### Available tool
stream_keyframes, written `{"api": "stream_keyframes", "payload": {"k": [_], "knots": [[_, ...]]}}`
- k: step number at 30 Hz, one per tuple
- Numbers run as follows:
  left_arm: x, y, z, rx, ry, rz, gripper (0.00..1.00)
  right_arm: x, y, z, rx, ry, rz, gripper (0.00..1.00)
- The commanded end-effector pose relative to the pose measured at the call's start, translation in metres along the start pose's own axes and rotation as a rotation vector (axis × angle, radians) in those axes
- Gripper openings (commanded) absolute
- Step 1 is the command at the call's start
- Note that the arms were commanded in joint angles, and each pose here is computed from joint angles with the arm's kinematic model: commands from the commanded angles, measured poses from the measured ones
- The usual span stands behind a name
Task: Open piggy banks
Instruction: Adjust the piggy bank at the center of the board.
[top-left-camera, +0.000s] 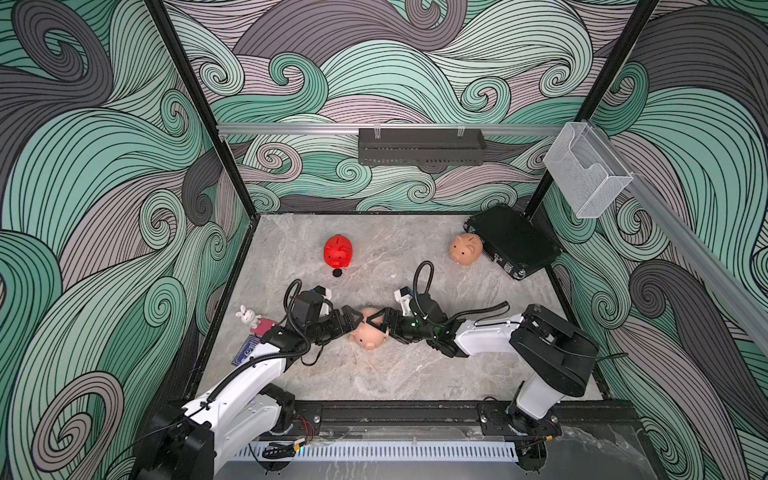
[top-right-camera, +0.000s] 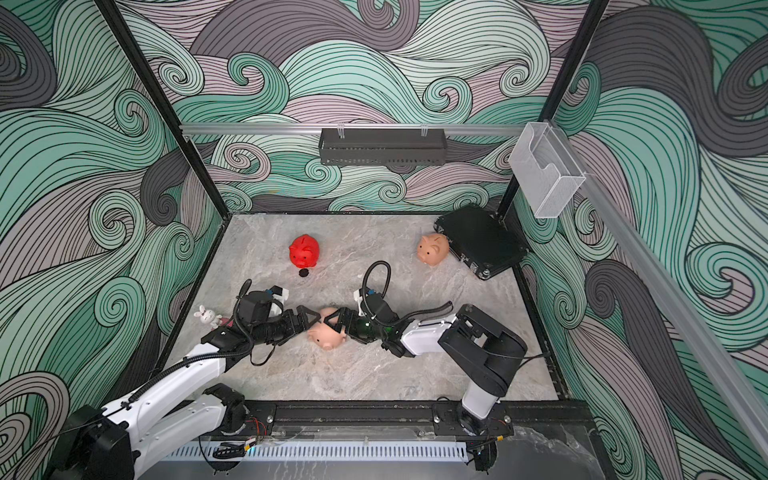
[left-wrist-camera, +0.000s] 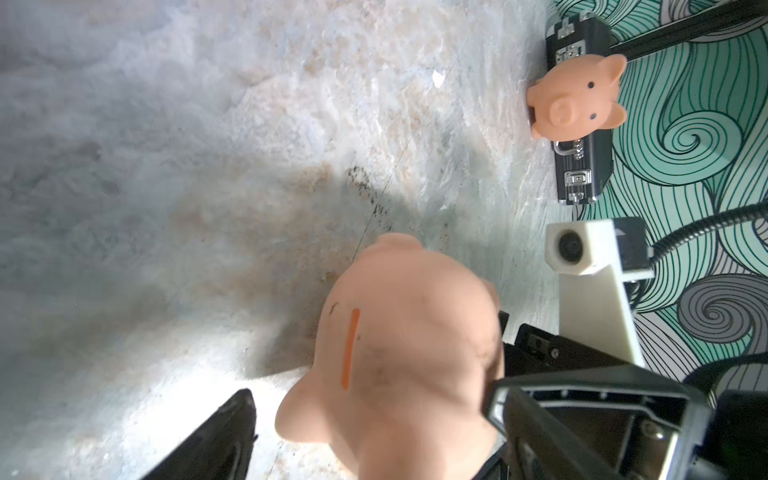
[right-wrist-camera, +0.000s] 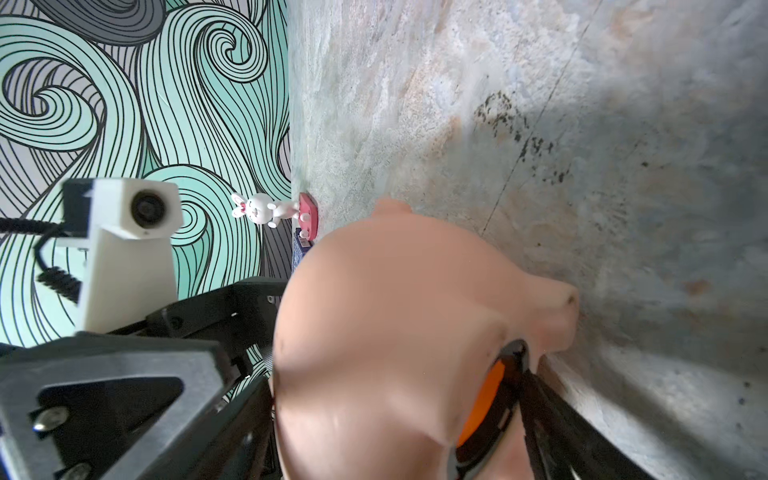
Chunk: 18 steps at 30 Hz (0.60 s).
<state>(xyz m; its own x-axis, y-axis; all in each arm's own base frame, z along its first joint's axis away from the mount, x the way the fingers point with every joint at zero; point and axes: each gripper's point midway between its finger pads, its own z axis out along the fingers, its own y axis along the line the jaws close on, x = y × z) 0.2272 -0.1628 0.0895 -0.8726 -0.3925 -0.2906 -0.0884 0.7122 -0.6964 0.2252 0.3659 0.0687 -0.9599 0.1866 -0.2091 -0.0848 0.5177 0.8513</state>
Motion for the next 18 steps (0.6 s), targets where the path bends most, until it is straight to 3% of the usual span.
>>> {"api": "stream_keyframes", "payload": {"k": [1, 7, 18], "knots": [[0.000, -0.006, -0.004, 0.033, -0.005, -0.056, 0.92, 0.021, -0.075, -0.004, 0.226, 0.036, 0.099, 0.90], [0.003, -0.008, 0.002, 0.084, -0.002, -0.108, 0.99, 0.024, -0.082, -0.008, 0.244, 0.026, 0.108, 0.90], [0.002, -0.010, 0.010, 0.131, -0.011, -0.162, 0.99, 0.022, -0.094, -0.027, 0.298, -0.015, 0.103, 0.89]]}}
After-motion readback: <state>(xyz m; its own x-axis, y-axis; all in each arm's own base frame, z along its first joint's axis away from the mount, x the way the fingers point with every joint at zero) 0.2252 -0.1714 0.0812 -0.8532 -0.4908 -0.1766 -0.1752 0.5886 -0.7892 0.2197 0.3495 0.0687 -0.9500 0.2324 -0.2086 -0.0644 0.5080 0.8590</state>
